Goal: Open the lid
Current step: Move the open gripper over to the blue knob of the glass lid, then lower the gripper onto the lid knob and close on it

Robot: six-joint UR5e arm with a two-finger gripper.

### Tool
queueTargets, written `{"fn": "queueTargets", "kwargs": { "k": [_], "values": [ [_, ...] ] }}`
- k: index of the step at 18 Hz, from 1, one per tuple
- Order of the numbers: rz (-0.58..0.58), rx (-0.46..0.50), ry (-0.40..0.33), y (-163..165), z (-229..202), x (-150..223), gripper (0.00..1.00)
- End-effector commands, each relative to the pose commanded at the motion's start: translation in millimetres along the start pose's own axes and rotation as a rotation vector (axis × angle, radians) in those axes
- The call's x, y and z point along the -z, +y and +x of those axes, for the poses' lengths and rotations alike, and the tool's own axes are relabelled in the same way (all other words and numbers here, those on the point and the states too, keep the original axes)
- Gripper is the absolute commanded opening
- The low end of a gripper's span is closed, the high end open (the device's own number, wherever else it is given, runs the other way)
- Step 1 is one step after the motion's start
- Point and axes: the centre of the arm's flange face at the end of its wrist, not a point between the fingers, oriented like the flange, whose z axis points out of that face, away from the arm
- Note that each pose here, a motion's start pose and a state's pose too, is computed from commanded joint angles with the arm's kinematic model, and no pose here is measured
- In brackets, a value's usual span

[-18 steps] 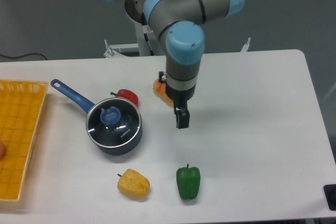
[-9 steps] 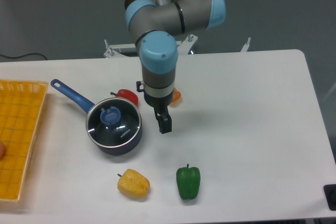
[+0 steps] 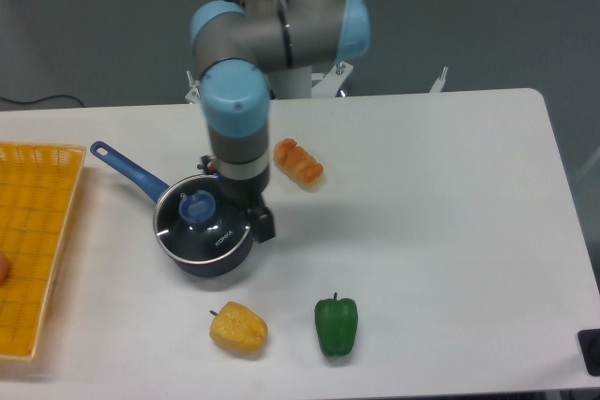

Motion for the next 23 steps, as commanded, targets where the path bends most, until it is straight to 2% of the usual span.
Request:
{"fn": "queueTargets", "kwargs": {
  "k": [3,11,17,23],
  "values": [
    [-0.064,-0.095,0.023,-17.3,9.5,-13.6,1.00],
    [-0.069,-0.118,0.030,-31.0,26.3,-18.7,1.00],
    [-0.075,-0.118,0.059,-29.0,38.5,-33.5,1.00],
    [-0.077,-0.108,0.050,-37.3,43.7,-32.6,1.00]
  ]
}}
